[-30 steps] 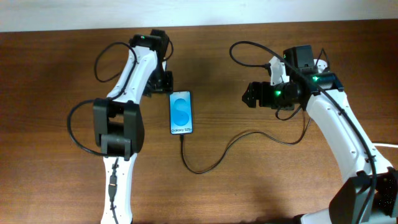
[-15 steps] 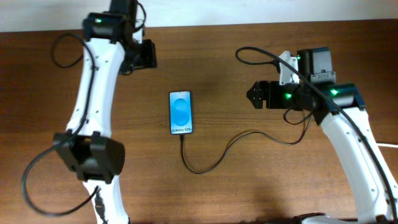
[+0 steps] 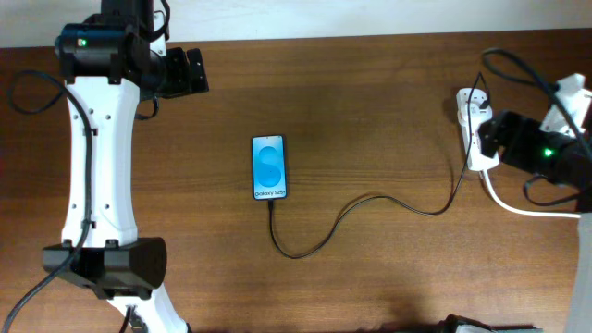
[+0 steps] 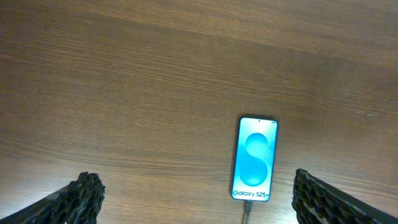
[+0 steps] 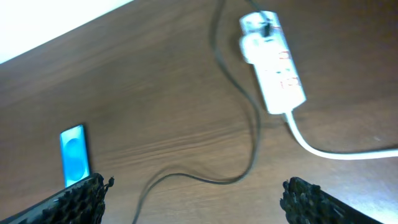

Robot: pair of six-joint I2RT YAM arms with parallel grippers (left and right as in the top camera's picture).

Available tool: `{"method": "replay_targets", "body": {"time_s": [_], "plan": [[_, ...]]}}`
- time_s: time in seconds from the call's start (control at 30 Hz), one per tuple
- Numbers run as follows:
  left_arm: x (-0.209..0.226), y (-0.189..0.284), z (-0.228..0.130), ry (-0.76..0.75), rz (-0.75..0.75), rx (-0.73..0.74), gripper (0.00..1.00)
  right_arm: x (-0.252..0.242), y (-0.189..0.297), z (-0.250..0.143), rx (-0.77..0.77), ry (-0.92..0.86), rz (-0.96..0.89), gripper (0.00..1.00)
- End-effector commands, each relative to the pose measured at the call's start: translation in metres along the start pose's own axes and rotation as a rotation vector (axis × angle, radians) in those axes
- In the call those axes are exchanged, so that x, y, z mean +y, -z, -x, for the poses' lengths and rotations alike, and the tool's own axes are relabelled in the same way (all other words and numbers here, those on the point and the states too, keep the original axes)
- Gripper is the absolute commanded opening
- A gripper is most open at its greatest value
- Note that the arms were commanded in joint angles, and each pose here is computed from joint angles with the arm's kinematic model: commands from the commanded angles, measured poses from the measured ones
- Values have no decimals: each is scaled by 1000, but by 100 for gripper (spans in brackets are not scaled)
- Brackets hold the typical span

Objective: Plug charger to phone and switch on socket

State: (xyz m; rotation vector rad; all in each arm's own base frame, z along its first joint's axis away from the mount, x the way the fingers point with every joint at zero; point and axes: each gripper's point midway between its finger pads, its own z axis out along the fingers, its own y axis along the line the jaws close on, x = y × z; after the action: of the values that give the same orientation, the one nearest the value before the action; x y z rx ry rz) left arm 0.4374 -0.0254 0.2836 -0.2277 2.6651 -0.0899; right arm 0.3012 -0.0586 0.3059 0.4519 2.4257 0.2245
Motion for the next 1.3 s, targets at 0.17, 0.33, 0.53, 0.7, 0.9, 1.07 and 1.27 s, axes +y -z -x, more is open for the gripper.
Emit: {"method": "replay_targets", "body": {"time_s": [0.17, 0.33, 0.53, 0.7, 0.9, 1.07, 1.27], "plan": [[5, 12, 4, -3, 22, -38, 99, -28, 10, 6, -30, -64, -76, 94], [5, 12, 4, -3, 22, -38, 99, -33, 5, 7, -17, -68, -100, 94], [5, 12, 4, -3, 22, -38, 99, -61, -14, 11, 13, -129, -230, 95], [5, 12, 4, -3, 22, -38, 99, -114, -72, 21, 81, -288, -332, 97], [5, 12, 4, -3, 22, -38, 99, -172, -146, 45, 60, -362, -134, 98], [5, 12, 4, -3, 22, -38, 100, -194, -198, 41, 91, -292, -203, 98], [5, 12, 4, -3, 22, -38, 99, -183, -240, 33, 144, -140, -238, 98]]}}
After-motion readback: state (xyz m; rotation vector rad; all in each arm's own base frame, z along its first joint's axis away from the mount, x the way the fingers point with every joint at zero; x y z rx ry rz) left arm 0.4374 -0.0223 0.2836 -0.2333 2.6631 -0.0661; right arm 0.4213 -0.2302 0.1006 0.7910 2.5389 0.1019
